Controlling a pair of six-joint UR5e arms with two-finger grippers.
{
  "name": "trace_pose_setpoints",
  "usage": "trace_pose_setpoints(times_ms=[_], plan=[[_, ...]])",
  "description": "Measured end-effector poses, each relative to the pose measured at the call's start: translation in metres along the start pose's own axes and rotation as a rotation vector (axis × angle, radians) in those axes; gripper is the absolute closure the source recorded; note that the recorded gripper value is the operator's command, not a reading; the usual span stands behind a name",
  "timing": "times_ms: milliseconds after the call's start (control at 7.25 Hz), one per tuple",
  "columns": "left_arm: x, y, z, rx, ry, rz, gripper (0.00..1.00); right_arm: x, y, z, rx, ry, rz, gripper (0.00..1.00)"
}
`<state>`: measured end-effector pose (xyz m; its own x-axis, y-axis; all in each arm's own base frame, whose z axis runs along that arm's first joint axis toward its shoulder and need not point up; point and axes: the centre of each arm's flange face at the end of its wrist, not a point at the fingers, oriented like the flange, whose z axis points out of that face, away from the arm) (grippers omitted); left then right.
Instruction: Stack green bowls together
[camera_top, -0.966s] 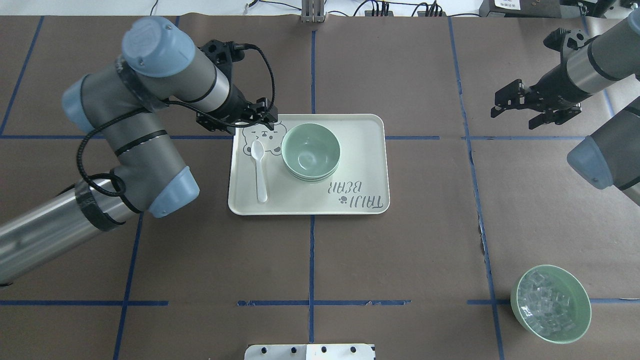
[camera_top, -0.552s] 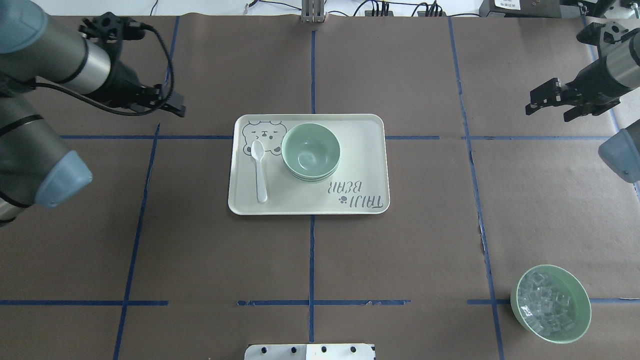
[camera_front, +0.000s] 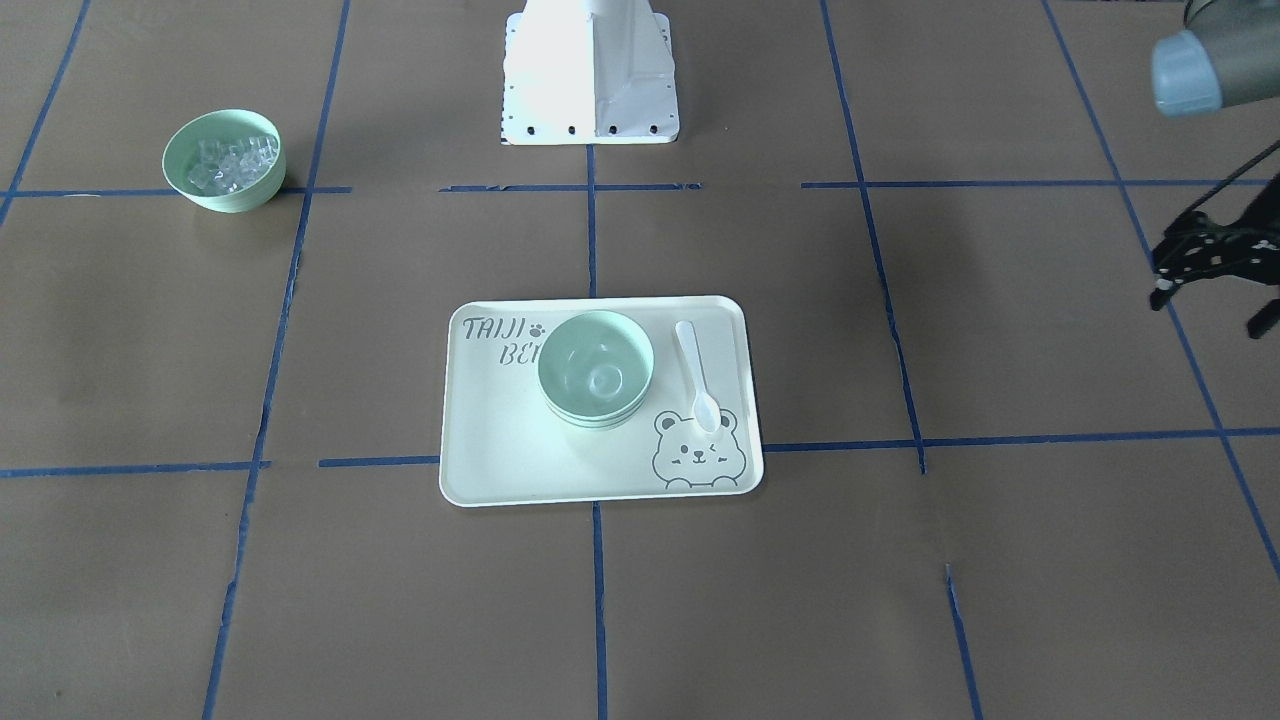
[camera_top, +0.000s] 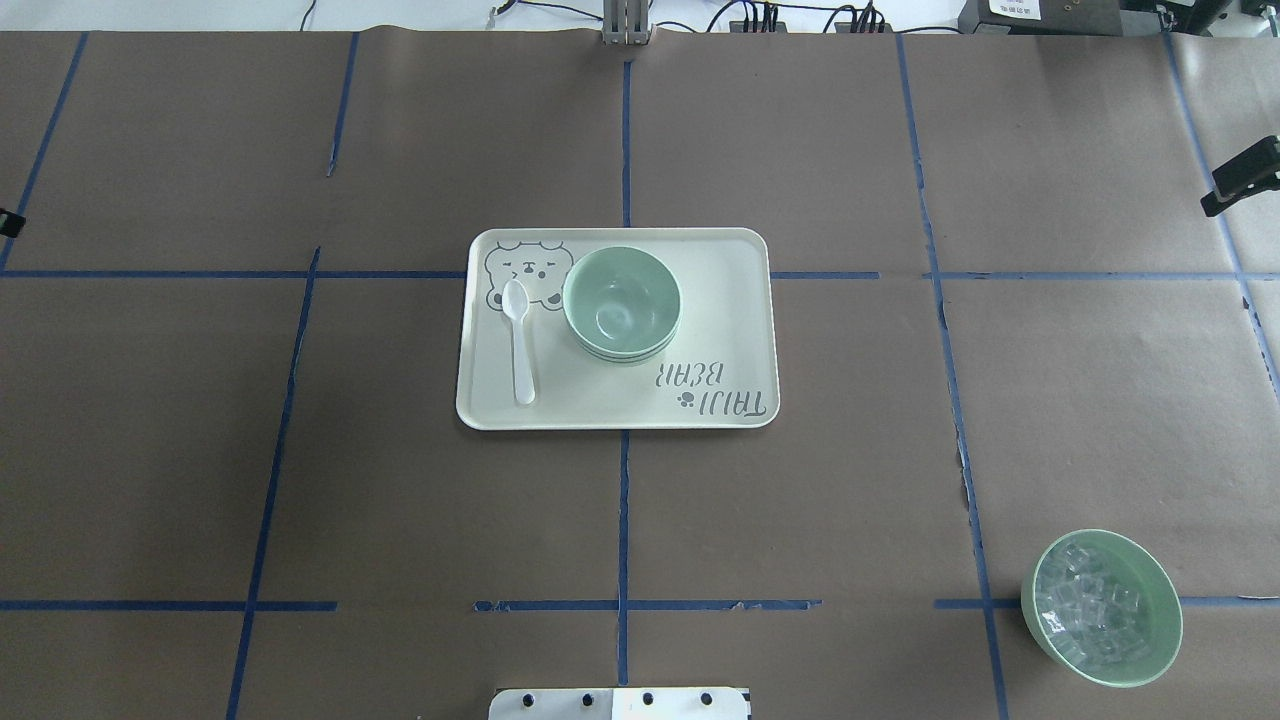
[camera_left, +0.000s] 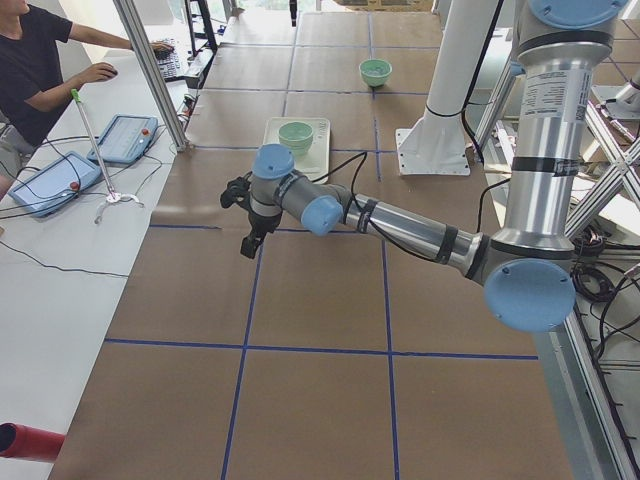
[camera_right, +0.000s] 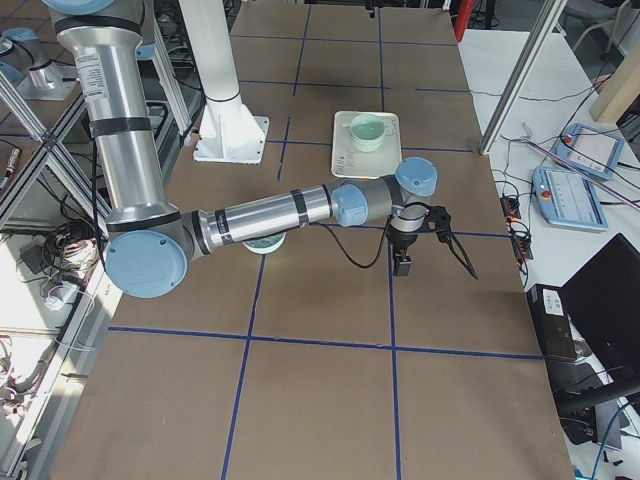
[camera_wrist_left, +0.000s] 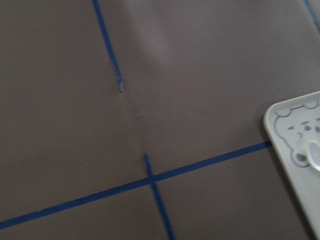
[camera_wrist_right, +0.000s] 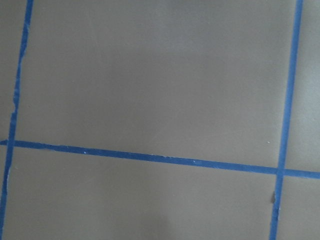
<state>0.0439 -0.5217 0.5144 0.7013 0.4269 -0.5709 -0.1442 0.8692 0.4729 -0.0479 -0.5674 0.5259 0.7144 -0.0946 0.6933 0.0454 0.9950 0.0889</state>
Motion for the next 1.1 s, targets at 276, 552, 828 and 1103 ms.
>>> trace_pose_setpoints(times_ms=[276,552,828,1103], plan=[[-0.105,0.057,-0.014,-0.045,-0.051,-0.012,0.0,0.041,0.012,-0.008,-0.031,0.018,-0.025,0.0],[-0.132,0.084,-0.013,-0.139,0.008,-0.139,0.0,0.072,0.024,0.005,-0.067,0.023,-0.068,0.0],[-0.131,0.093,-0.013,-0.195,0.054,-0.222,0.0,0.078,0.024,0.011,-0.081,0.023,-0.068,0.0],[-0.129,0.092,-0.015,-0.189,0.066,-0.216,0.0,0.078,0.023,0.014,-0.087,0.022,-0.068,0.0]])
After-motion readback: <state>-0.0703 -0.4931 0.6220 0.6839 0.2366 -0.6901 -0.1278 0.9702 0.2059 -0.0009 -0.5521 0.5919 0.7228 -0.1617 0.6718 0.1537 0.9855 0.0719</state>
